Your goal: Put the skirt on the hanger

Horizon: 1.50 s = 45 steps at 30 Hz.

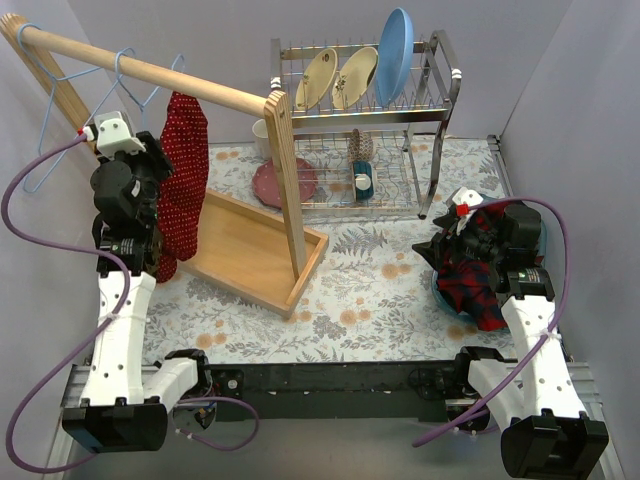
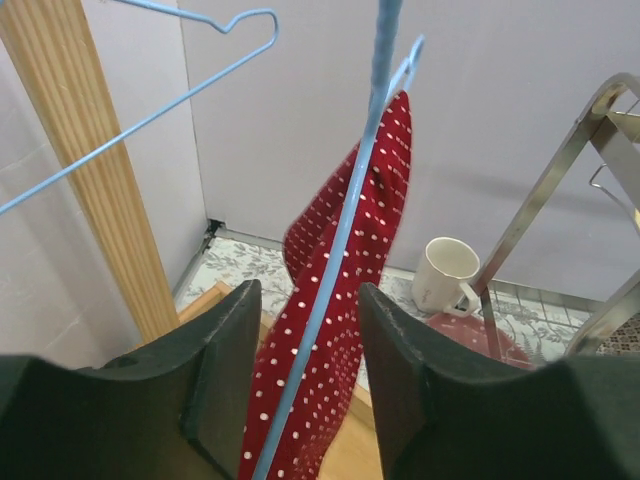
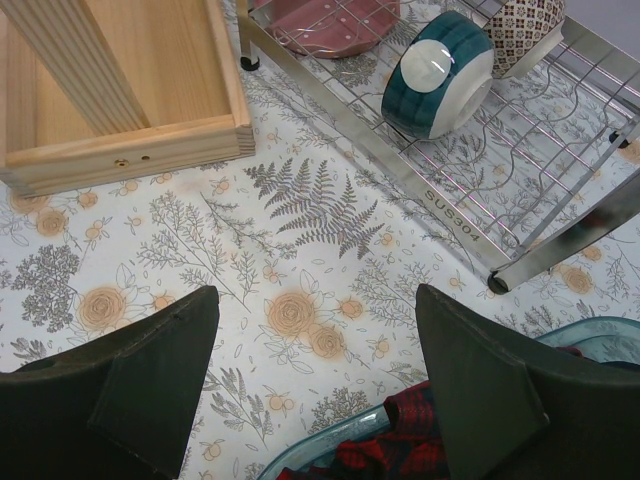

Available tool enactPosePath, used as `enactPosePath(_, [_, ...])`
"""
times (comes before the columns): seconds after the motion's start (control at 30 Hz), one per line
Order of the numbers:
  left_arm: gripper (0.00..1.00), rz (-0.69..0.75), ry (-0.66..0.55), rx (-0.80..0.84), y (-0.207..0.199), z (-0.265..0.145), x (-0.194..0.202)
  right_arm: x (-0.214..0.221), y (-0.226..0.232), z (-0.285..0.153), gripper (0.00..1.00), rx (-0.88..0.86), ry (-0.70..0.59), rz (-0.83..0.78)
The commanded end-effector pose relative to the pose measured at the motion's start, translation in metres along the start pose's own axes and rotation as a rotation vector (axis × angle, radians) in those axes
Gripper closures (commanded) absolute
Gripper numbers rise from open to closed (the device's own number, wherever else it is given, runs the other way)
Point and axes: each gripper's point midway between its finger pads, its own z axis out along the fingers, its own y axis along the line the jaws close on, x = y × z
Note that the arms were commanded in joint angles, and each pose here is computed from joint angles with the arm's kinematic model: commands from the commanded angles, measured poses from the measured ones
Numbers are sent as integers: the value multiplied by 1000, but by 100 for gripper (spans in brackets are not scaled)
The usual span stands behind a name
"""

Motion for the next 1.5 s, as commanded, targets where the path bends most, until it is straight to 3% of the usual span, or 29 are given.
enactPosePath(0.0, [50,-48,-34,26,-2,-20,-22,-5,2,-2,13,-11,-20,-21])
enactPosePath(0.1, [33,-68,-58,43,-4,-33,-36,-6,3,-2,13,-12,-22,-23])
enactPosePath(0.2, [24,-85,-78,67,-6,-48,-47,-5,3,-1,13,-15,-19,-19])
enactPosePath(0.67, [4,-164,-225,133,-13,-96,-112,1,0,3,13,-20,-3,-3])
enactPosePath(0.8, [2,-177,-266,155,-20,-103,-133,3,-1,3,13,-17,3,0])
enactPosePath(1.13, [2,-31,-298,26,-15,-74,-154,6,-2,5,13,-22,11,8])
enactPosePath(1.3, [2,44,-294,-114,2,-53,-149,7,0,6,13,-36,16,17])
enactPosePath(1.47, [2,-19,-391,-242,26,-55,-169,9,4,7,14,-62,23,36])
